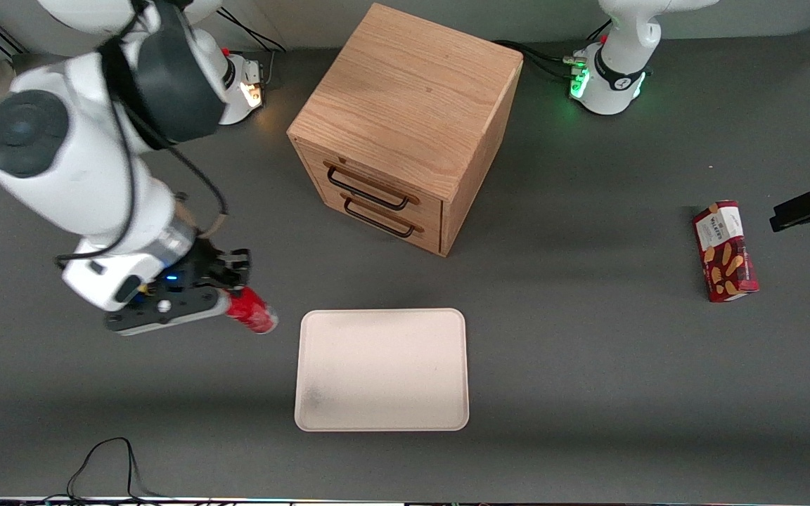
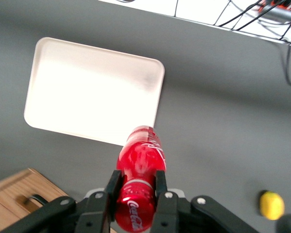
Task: Place coke bottle on tray
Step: 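Carry the red bottle with the right gripper over the white tray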
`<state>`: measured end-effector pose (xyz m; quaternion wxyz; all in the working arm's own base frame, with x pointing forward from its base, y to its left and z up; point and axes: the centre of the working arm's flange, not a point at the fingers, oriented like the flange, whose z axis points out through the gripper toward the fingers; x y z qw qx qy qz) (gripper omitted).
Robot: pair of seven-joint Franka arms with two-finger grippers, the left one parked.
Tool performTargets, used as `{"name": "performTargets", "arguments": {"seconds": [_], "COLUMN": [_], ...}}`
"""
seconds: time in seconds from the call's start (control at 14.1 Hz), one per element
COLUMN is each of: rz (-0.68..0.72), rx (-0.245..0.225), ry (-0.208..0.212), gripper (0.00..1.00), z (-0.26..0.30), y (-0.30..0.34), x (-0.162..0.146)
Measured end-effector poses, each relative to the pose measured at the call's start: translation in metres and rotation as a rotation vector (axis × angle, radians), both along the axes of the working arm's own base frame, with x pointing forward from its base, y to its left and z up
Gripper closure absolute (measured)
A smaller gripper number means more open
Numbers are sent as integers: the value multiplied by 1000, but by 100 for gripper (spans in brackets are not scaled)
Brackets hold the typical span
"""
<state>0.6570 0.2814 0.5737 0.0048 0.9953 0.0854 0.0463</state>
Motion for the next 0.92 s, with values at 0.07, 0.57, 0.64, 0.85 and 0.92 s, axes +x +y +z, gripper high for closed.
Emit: {"name": "performTargets", "arguments": {"seconds": [0.07, 0.57, 0.64, 0.85, 0.92], "rz": [-16, -38, -42, -55, -59], "rx": [4, 12, 11, 13, 17], "ry": [-6, -42, -48, -60, -60], "gripper": [67, 67, 67, 67, 67], "z": [-4, -53, -70, -123, -139], "y": [13, 26, 25, 23, 23], "x": [-1, 26, 35, 58, 63]}}
